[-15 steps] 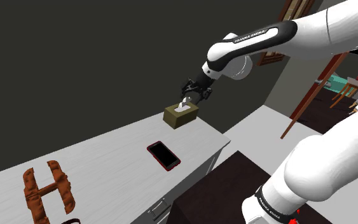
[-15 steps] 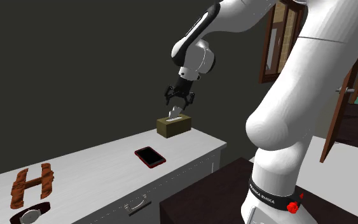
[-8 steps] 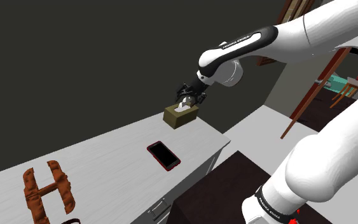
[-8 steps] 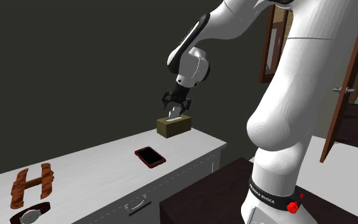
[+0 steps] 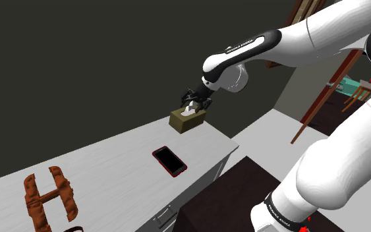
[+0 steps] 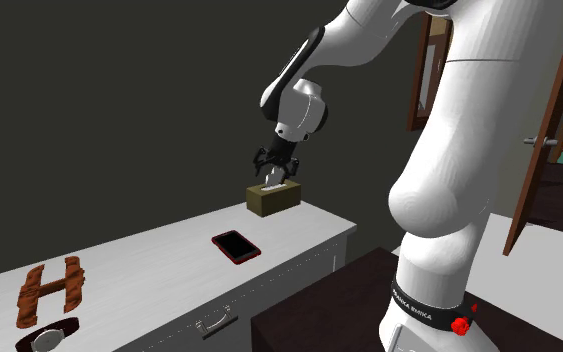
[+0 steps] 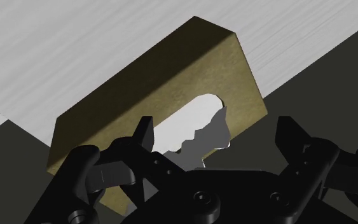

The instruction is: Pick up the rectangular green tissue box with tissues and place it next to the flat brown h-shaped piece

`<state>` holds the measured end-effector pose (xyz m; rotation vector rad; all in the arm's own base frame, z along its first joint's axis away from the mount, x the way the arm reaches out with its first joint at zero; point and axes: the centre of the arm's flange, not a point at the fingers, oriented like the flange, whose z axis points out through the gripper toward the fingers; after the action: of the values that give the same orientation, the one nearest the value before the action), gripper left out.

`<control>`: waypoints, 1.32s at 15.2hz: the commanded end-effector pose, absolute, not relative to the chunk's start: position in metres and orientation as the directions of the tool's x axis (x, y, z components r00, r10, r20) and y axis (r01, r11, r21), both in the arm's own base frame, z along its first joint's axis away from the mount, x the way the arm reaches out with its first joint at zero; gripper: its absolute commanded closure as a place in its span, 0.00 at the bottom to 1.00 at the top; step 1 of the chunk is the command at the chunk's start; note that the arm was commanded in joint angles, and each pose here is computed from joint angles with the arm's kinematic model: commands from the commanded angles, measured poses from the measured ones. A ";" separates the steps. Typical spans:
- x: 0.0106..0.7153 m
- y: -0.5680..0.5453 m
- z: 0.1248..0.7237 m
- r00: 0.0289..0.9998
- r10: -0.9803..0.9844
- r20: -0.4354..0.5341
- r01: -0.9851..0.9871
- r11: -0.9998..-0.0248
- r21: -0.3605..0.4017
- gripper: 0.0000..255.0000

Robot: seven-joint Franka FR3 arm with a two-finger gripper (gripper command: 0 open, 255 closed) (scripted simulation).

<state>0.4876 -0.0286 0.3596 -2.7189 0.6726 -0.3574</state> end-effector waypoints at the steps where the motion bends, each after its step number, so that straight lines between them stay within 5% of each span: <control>1: 0.488 -0.029 0.360 0.858 -0.487 0.163 -0.408 -0.839 -0.360 0.00; 2: 0.488 -0.029 0.360 0.858 -0.487 0.163 -0.408 -0.839 -0.360 1.00; 20: 0.488 -0.029 0.407 0.858 -0.487 0.163 -0.408 -0.839 -0.360 1.00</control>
<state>0.4858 -0.0273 0.3997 -2.7209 0.6687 -0.3438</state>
